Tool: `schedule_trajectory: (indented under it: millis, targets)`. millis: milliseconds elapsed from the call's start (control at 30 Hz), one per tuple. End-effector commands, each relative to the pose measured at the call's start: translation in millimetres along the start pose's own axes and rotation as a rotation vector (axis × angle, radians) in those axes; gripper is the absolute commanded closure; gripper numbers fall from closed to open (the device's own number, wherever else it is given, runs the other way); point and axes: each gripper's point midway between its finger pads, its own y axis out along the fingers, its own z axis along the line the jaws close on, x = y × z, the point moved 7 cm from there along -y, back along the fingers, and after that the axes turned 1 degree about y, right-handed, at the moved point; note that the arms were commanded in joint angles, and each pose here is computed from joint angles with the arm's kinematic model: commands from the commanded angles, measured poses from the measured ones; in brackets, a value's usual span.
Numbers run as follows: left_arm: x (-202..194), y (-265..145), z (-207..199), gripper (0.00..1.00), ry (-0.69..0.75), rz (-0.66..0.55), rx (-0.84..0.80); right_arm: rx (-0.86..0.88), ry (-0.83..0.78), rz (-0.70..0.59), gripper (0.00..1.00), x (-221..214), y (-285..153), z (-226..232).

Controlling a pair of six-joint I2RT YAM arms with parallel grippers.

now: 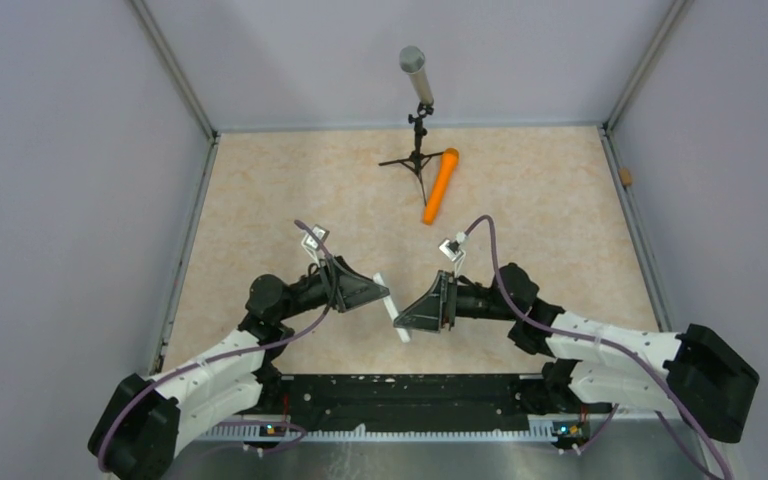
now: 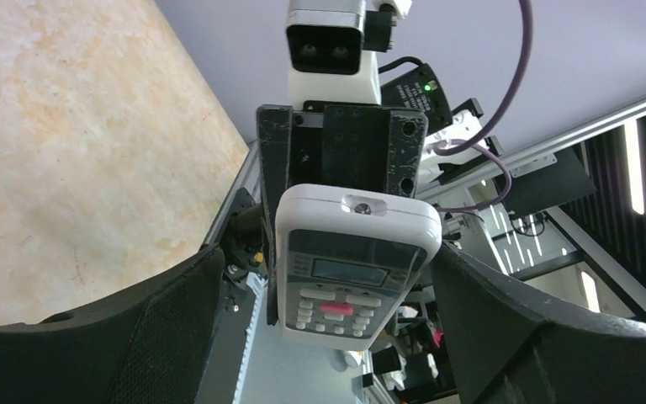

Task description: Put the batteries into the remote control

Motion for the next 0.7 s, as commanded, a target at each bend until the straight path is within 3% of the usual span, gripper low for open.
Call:
schedule_trajectory:
  millis: [0, 200, 467, 533, 600, 667]
  targets:
    - [8, 2, -24, 0.11, 0.068, -0.002, -0.113, 0.148, -0.017, -0.049, 0.95, 10, 3, 18]
    - [7, 2, -26, 0.28, 0.078, 0.016, -0.130, 0.139, -0.004, -0.054, 0.96, 10, 6, 12]
    - [7, 4, -23, 0.80, 0.076, 0.027, -0.121, 0.093, -0.006, -0.062, 0.89, 9, 6, 6]
    - [8, 5, -21, 1.00, 0.071, 0.019, -0.107, 0.074, -0.014, -0.062, 0.72, 9, 5, 6]
    - [11, 8, -17, 1.00, 0.067, 0.015, -0.072, 0.043, -0.032, -0.059, 0.51, 9, 3, 4]
    - [13, 11, -12, 1.00, 0.062, 0.017, -0.016, -0.019, -0.062, -0.053, 0.39, 9, 1, 0]
